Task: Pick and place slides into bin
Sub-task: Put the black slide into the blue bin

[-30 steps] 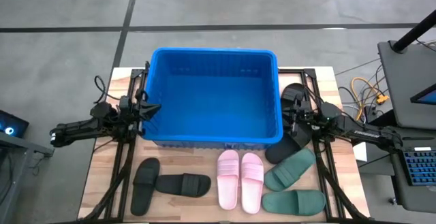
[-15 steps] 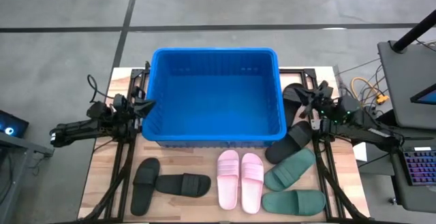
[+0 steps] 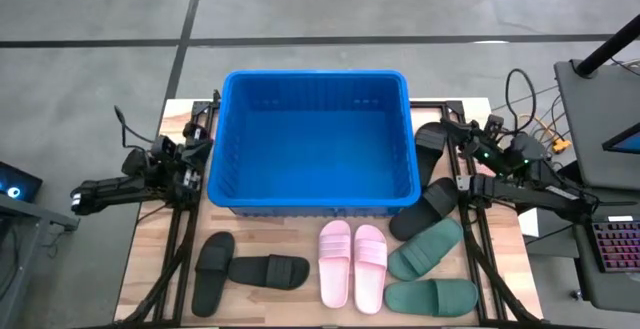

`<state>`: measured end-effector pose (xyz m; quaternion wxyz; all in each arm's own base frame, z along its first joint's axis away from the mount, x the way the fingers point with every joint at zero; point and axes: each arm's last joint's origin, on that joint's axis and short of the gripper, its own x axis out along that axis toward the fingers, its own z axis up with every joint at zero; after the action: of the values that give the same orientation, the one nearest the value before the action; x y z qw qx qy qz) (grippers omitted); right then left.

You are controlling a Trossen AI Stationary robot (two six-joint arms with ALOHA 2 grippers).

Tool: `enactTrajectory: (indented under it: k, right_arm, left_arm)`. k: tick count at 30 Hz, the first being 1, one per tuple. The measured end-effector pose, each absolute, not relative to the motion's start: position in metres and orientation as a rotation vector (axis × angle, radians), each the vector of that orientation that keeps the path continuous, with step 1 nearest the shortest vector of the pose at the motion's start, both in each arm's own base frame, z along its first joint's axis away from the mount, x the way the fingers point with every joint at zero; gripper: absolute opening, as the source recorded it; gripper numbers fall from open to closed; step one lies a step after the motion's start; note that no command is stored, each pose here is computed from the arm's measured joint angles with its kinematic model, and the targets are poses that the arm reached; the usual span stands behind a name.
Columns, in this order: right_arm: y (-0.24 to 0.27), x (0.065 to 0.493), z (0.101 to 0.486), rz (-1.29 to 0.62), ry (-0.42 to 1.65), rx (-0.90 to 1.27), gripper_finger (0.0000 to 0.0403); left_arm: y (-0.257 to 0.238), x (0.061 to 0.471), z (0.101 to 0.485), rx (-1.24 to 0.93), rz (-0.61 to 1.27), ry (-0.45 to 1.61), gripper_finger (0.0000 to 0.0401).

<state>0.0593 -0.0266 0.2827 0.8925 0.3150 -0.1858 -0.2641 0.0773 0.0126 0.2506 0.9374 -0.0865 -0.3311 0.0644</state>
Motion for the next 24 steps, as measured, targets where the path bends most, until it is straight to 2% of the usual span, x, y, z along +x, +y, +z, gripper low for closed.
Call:
enactTrajectory:
  k: [5,10,16,24]
  right_arm:
    - [-0.029,0.07,0.299,-0.542,-0.334,0.649,0.0098]
    - [-0.029,0.078,0.324,-0.512,-0.24,0.477,0.0146]
    - [-0.027,0.085,0.359,-0.394,-0.17,0.389,0.0168]
    - [-0.029,0.082,0.398,-0.532,0.035,0.306,0.0171]
  left_arm:
    - [0.017,0.081,0.255,-0.219,0.251,-0.695,0.0049]
    - [0.017,0.082,0.264,-0.294,0.221,-0.794,0.0093]
    - [0.015,0.089,0.273,-0.257,0.129,-0.791,0.0121]
    - [0.017,0.102,0.291,-0.261,0.135,-0.765,0.0125]
